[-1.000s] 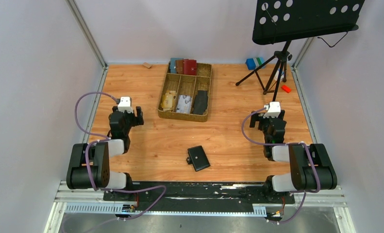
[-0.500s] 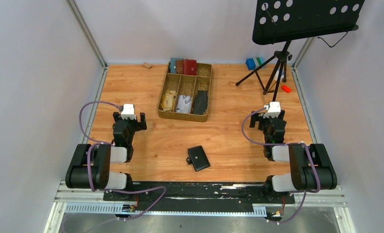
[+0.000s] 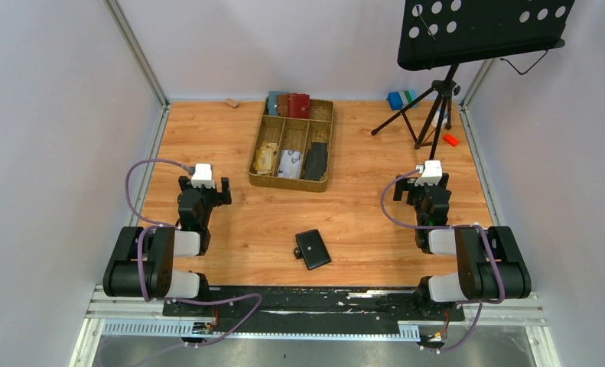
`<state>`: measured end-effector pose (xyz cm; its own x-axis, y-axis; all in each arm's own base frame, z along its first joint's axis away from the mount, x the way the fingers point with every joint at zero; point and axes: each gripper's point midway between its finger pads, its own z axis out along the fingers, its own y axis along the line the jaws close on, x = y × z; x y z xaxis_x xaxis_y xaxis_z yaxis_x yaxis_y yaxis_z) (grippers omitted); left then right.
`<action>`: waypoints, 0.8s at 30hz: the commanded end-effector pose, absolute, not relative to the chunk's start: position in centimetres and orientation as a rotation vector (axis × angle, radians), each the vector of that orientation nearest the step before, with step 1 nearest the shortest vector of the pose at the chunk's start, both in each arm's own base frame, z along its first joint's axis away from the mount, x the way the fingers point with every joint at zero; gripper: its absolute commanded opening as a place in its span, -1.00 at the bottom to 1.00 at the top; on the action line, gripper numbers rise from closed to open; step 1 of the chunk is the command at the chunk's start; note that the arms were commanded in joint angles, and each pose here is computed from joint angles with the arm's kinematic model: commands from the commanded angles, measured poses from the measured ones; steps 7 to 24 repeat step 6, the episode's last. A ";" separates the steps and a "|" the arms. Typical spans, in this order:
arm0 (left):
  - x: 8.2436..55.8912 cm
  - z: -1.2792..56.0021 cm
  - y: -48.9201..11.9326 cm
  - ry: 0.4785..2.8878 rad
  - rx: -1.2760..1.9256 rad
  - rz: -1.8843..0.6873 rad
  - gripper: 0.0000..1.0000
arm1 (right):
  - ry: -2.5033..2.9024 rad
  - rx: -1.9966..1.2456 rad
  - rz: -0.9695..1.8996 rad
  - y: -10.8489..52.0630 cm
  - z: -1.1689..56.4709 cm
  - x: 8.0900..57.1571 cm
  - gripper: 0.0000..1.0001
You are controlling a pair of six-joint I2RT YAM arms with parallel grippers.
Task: Take the credit cards out of the card holder
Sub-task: Reset both arms
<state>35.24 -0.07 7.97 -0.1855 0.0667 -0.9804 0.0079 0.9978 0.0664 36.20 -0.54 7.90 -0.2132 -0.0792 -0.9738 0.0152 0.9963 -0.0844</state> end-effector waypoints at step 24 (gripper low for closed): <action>36.2 10.1 -0.1 1.682 0.075 0.069 1.00 | 1.716 -0.057 -0.079 -0.3 9.9 37.0 1.00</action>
